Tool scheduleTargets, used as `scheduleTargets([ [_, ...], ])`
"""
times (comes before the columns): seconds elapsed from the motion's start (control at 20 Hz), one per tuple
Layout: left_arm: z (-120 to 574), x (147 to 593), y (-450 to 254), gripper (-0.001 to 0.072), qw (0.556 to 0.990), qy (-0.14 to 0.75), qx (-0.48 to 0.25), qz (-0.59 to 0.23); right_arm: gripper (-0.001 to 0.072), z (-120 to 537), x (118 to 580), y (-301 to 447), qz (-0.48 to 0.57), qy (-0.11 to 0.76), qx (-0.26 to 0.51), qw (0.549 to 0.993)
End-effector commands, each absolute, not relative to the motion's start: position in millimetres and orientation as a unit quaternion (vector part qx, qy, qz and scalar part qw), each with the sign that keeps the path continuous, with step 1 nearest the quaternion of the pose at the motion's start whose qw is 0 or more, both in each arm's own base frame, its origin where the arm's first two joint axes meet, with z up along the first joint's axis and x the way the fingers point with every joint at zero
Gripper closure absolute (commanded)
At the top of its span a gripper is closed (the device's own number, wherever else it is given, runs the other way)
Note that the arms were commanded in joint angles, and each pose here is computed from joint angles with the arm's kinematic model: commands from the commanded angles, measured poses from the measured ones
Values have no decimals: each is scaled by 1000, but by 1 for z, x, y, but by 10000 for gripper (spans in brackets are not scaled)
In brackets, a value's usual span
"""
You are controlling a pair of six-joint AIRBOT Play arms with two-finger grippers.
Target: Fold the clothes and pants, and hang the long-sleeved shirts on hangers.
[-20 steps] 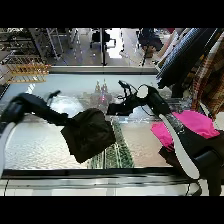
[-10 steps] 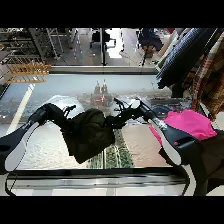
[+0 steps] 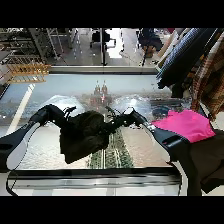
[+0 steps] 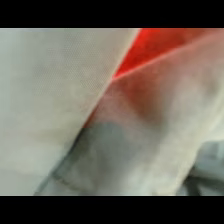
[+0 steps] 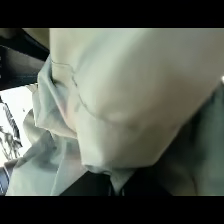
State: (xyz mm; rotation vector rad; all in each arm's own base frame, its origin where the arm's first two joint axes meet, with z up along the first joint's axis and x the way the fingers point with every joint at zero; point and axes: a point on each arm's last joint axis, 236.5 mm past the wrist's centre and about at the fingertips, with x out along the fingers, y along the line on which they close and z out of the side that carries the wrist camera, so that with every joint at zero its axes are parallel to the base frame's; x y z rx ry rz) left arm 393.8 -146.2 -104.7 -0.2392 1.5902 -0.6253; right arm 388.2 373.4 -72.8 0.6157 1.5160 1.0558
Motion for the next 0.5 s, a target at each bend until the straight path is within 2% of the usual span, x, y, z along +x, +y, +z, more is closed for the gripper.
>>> scheduleTargets([
  [0.0,-104,394,-146,694,650,700,-106,-276,690,-80,388,387,439,642,267,569],
  [0.45,-105,391,-146,694,645,704,-106,-277,690,-84,389,383,434,645,256,575],
])
